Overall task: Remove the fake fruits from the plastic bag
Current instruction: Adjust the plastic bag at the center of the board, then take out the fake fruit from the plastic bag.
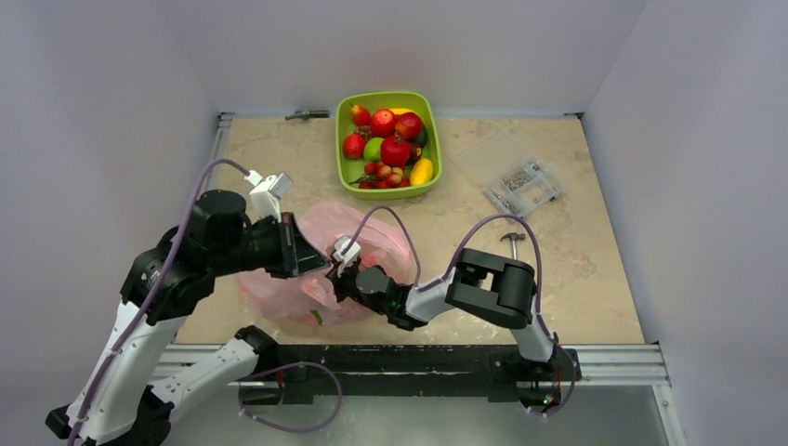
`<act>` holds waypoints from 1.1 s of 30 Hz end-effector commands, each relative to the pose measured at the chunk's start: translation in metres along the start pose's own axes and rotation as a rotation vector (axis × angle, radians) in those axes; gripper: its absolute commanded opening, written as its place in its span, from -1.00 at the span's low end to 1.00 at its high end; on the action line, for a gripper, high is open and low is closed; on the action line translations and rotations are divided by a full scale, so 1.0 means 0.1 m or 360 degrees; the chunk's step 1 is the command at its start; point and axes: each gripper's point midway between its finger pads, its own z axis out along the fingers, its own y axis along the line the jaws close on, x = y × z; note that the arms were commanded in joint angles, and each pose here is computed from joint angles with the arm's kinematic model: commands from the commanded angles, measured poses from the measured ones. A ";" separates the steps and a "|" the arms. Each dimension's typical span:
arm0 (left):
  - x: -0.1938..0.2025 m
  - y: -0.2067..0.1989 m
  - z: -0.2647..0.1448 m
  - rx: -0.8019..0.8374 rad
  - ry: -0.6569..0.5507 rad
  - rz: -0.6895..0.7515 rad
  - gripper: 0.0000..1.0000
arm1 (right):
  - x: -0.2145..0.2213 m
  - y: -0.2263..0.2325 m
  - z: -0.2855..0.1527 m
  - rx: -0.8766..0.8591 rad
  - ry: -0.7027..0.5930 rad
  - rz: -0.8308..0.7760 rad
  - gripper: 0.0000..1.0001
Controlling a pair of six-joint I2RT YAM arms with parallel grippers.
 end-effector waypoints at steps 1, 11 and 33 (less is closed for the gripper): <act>0.09 -0.25 -0.16 0.0236 -0.0016 0.0074 -1.00 | -0.38 -0.04 -0.07 -0.0001 -0.0191 0.0093 0.98; 1.15 1.15 -0.30 -0.0429 0.0068 -0.0100 -1.00 | -0.43 -0.19 -0.21 0.0073 -0.0204 0.0013 0.98; 1.56 1.46 -0.36 -0.0524 0.0214 -0.0069 -1.00 | -0.33 0.16 0.18 -0.0040 -0.0147 -0.0158 0.98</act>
